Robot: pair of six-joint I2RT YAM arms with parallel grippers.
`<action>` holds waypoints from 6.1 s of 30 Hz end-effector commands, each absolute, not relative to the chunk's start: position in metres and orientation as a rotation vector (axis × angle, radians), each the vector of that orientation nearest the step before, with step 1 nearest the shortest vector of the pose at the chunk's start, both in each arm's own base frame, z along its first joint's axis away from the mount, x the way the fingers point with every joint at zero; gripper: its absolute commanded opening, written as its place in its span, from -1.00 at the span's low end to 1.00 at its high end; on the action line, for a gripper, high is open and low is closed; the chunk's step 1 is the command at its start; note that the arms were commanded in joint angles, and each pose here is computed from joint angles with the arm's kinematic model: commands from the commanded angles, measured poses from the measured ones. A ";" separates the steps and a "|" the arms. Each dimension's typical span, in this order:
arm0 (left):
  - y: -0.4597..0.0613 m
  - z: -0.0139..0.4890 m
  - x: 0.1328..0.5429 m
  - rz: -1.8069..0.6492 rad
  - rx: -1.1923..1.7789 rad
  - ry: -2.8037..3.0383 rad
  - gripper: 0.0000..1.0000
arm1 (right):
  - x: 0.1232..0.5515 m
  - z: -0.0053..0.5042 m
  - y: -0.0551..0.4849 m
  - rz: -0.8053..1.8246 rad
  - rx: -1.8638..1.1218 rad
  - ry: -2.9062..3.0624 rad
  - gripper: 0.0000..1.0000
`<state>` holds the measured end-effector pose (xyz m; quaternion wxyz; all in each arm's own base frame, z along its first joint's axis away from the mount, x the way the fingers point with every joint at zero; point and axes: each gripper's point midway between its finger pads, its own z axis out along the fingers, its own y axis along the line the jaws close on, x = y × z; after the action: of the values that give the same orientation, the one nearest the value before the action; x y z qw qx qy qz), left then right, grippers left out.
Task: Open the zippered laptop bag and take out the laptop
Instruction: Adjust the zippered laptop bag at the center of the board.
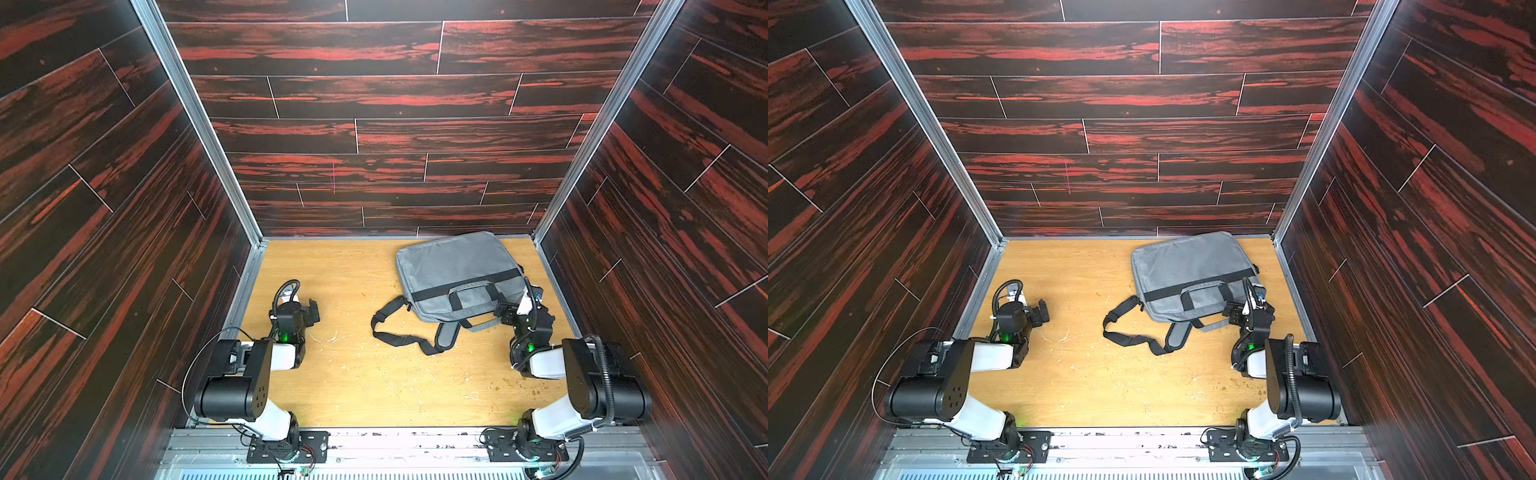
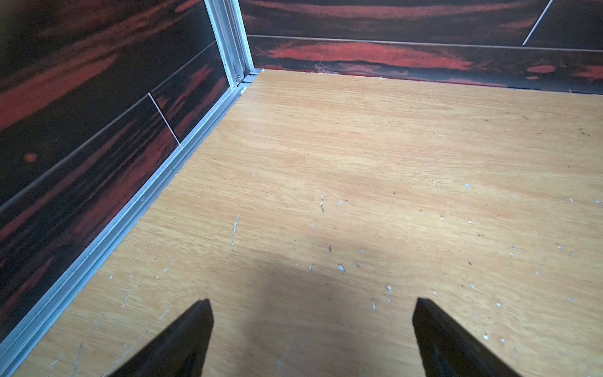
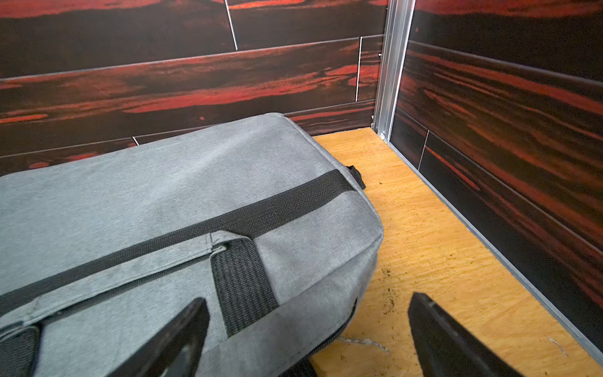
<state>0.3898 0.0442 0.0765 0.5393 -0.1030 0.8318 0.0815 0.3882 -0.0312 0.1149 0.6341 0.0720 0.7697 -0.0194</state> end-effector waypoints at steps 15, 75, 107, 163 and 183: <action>0.045 0.093 0.396 0.180 -0.253 1.931 0.99 | 0.389 0.115 -0.032 -0.039 0.169 1.752 0.98; -0.214 0.150 0.514 -1.026 -0.085 2.362 0.98 | 0.378 0.051 0.074 0.928 1.112 2.289 -0.13; -0.307 0.081 0.575 -1.160 -0.108 2.416 -0.50 | 0.362 0.047 0.084 0.854 0.982 2.409 -0.67; -0.151 0.079 0.308 -0.720 -0.911 2.217 -0.65 | 0.455 0.061 0.270 1.166 -0.204 2.594 -0.47; -0.096 0.090 0.284 -0.592 -0.873 2.340 0.41 | 0.377 0.121 0.220 0.960 -0.181 2.497 0.10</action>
<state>0.2898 -0.0929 0.0966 0.3204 -0.3416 0.8573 -0.2135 0.3909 0.2168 0.1035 0.2099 -0.0674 0.9175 0.3311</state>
